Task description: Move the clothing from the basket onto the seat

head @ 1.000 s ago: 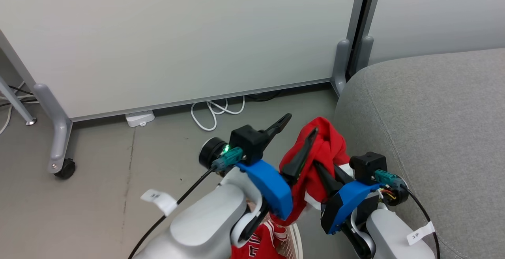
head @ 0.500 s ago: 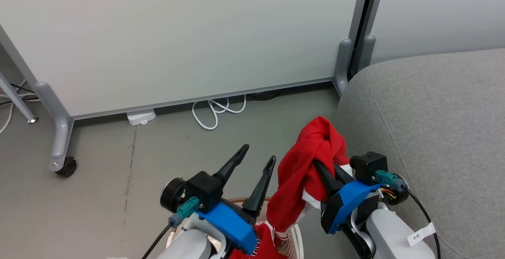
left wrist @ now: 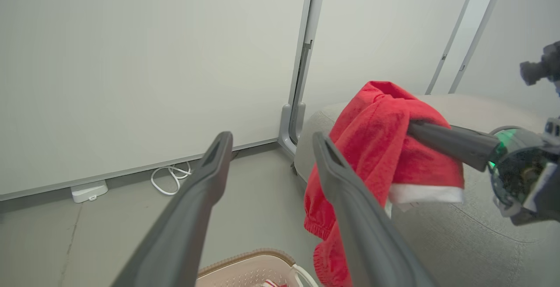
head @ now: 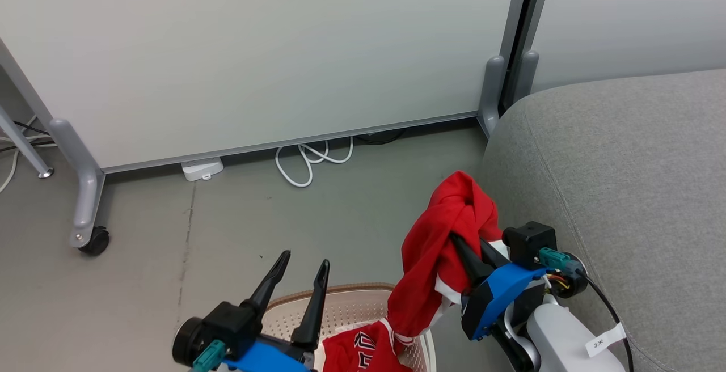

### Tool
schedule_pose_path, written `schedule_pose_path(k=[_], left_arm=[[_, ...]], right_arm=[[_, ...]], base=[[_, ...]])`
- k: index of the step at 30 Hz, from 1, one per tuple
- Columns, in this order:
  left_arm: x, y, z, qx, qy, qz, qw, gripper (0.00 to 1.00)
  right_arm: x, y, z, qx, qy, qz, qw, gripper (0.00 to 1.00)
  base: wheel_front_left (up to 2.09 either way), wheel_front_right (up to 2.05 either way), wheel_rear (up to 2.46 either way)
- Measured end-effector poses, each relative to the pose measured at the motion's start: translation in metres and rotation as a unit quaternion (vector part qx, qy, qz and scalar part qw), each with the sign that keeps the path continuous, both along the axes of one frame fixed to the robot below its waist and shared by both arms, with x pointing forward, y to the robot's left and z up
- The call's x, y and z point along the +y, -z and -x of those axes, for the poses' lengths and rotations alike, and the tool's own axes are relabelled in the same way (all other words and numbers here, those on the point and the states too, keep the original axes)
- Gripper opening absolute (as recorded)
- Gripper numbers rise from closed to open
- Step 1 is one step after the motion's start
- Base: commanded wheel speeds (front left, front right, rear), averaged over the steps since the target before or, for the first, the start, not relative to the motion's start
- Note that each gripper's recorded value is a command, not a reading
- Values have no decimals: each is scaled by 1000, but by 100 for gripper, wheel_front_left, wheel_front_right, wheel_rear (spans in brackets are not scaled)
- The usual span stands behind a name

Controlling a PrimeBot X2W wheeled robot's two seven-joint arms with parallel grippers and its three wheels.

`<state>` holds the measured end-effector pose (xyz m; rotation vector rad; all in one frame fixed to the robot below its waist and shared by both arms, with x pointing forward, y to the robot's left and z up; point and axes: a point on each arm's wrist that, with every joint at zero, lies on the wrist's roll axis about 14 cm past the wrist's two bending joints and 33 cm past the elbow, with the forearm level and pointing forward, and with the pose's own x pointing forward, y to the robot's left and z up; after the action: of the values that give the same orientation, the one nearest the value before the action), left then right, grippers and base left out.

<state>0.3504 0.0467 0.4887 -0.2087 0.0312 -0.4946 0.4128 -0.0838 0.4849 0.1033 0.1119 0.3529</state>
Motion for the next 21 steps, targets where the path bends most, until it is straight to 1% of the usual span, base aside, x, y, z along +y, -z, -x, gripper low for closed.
schedule_pose_path(k=[4, 11, 17, 21], left_arm=[[10, 6, 5, 5, -17, -2, 1000, 100], [17, 12, 11, 12, -28, -8, 1000, 100], [15, 11, 11, 9, -28, -7, 1000, 100], [8, 11, 11, 9, -17, -6, 1000, 100]], right_arm=[[1, -1, -1, -1, 0, -1, 1000, 0], [2, -1, -1, -1, -2, -3, 1000, 0], [2, -2, -1, -2, -2, -3, 1000, 0], [-2, -2, 0, -2, 4, -3, 1000, 0]], base=[[0, 0, 0], [0, 0, 0], [0, 0, 0], [0, 0, 0]])
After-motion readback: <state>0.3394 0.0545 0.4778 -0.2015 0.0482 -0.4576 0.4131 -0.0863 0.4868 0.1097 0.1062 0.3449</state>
